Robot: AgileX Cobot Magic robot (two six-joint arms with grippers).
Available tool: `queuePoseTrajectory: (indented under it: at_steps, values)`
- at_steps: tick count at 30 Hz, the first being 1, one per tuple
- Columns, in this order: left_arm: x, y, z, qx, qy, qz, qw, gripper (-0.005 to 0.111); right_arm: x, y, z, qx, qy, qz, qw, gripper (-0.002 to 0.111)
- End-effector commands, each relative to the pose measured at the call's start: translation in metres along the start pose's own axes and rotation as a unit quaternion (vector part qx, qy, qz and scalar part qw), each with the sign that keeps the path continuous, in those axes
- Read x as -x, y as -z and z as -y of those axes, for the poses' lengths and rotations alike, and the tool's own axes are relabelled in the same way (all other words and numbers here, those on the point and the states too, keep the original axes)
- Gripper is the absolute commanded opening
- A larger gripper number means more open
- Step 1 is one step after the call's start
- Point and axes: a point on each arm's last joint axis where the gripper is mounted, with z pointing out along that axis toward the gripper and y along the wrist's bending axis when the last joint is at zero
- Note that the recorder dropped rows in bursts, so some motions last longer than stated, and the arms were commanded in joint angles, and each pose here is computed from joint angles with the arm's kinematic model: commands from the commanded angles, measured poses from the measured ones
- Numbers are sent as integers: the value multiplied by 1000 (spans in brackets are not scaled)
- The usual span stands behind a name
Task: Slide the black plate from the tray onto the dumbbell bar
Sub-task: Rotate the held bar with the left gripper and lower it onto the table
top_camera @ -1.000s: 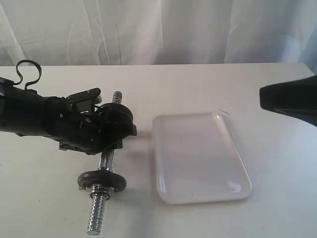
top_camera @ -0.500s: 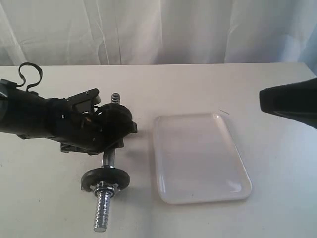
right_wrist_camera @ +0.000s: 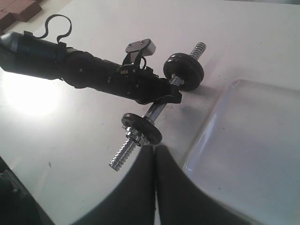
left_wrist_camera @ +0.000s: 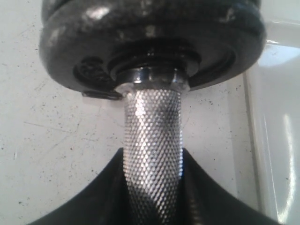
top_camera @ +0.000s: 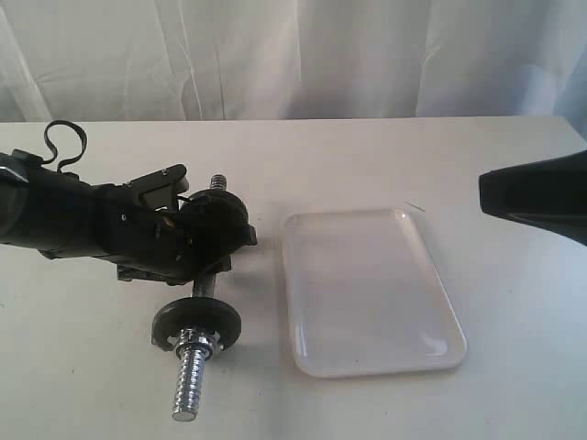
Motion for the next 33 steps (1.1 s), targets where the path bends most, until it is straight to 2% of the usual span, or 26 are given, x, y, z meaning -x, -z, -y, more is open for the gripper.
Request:
queuePoseTrajectory:
  at_steps: [1,33]
  values:
    - [27,17,15,-37,4,93,995,0,-1,1,0,-2,-4,2,1000,0]
    - [9,15,12,-18,16,-8,1000,0,-3,1,-1,6,-14,-10,1000,0]
